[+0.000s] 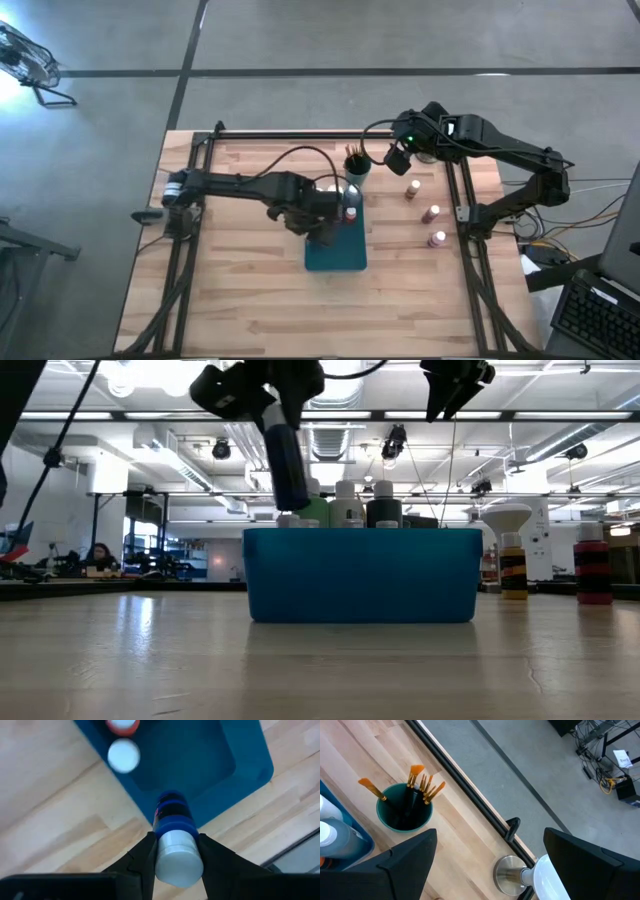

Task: Pick & Place Paint Supplies
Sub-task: Put the small blue paint bottle into the blue bin

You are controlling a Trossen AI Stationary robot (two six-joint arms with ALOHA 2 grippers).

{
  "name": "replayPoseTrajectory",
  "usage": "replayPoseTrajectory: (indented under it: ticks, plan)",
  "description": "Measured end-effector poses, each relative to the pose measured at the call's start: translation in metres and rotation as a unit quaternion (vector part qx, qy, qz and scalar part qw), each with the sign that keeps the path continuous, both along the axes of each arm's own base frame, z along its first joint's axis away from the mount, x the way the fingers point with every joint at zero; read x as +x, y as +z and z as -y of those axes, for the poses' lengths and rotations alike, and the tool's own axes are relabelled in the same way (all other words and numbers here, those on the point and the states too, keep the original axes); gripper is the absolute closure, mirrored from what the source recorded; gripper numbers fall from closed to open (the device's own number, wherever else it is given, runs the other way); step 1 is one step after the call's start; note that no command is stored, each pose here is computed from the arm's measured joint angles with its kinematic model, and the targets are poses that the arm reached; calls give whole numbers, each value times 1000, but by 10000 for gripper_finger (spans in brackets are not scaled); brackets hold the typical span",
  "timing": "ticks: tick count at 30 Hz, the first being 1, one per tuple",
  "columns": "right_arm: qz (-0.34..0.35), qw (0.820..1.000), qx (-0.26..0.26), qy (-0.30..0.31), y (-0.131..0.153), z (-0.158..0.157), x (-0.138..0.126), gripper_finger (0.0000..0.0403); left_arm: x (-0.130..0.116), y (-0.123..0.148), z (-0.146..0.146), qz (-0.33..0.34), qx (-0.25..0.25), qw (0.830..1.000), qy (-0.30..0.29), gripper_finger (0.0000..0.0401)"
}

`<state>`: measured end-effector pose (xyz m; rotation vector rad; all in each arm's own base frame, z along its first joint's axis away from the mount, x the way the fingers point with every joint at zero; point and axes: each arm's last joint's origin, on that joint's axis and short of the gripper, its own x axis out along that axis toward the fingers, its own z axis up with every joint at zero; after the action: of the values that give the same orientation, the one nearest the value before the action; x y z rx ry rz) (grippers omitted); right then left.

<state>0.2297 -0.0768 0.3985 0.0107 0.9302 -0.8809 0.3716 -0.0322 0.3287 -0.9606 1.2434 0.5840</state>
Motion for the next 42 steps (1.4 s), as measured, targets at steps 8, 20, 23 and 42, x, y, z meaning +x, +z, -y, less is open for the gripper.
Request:
replayPoseTrajectory:
  ticks: [8,20,23,42]
  plan:
    - [0,1000,0,0,0,0,0,39,17,-19,-7,-18,12,999,-37,277]
    - [6,1000,-2,0,1,0,1,39,33,-48,-7,-53,14,998,-38,277]
    - [7,1000,-2,0,1,0,1,39,37,-57,-6,-65,12,997,-30,277]
    - [8,1000,-2,0,1,0,1,39,43,-75,-7,-94,24,995,-2,277]
